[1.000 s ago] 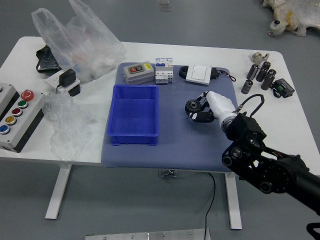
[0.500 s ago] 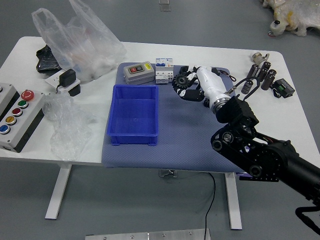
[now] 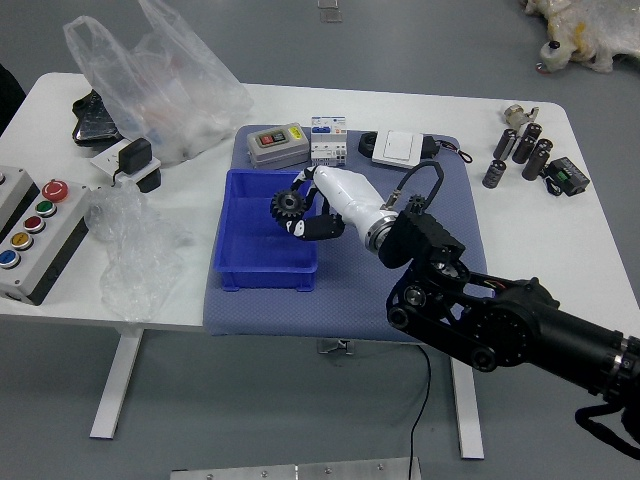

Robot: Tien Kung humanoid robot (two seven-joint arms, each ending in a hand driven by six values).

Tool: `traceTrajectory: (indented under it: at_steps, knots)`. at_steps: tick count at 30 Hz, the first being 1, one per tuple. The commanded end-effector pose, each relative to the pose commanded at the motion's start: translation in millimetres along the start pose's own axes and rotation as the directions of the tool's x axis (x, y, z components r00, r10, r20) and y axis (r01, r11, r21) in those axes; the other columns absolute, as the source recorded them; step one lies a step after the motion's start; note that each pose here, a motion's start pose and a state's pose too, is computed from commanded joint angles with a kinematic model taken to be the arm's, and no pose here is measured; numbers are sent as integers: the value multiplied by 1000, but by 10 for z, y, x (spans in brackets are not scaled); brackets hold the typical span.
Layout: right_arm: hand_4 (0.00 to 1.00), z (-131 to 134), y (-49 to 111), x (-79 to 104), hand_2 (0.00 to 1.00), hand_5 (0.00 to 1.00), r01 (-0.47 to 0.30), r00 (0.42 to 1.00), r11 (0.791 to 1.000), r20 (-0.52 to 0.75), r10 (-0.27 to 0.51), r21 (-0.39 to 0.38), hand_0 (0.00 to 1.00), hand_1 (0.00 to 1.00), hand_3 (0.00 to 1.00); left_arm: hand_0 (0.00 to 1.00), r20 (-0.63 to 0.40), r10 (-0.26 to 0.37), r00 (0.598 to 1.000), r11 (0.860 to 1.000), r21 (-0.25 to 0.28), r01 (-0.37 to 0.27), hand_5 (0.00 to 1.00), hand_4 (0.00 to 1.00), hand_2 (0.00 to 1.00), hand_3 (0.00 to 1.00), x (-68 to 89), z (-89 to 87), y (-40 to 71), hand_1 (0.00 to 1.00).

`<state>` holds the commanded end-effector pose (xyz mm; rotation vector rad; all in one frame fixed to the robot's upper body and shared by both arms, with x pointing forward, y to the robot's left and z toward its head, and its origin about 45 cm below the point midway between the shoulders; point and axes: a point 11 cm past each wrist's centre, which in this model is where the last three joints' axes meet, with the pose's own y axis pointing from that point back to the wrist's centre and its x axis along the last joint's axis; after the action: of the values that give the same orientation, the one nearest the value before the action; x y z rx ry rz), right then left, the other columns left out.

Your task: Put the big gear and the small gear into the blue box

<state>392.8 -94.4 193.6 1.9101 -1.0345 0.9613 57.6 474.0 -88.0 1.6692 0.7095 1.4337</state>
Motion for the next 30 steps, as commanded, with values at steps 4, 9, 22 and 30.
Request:
traceTrajectory:
  at_steps: [4,9,22,30]
  knots:
    - [717,-43,2,-73,944,254,29,999,999,-24,-29,21,280,626,986,724,1,0,1000,1000,1,0,358,677,660,691,2,4,0,688]
    - [777,-67,2,-43,998,266,8,1000,999,-13,-7,46,267,563,998,723,2,3,1000,1000,-1,-3,358,678,658,691,11,8,0,688]
    - [742,371,53,432,868,238,-239,964,969,103,245,-68,223,442,919,722,2,7,1000,1000,-5,-7,357,682,657,680,33,21,-2,688]
    - [717,1422,217,696,785,229,-318,936,873,26,352,-371,219,419,873,720,-2,5,1000,1000,7,-5,355,682,654,680,16,-31,-4,688]
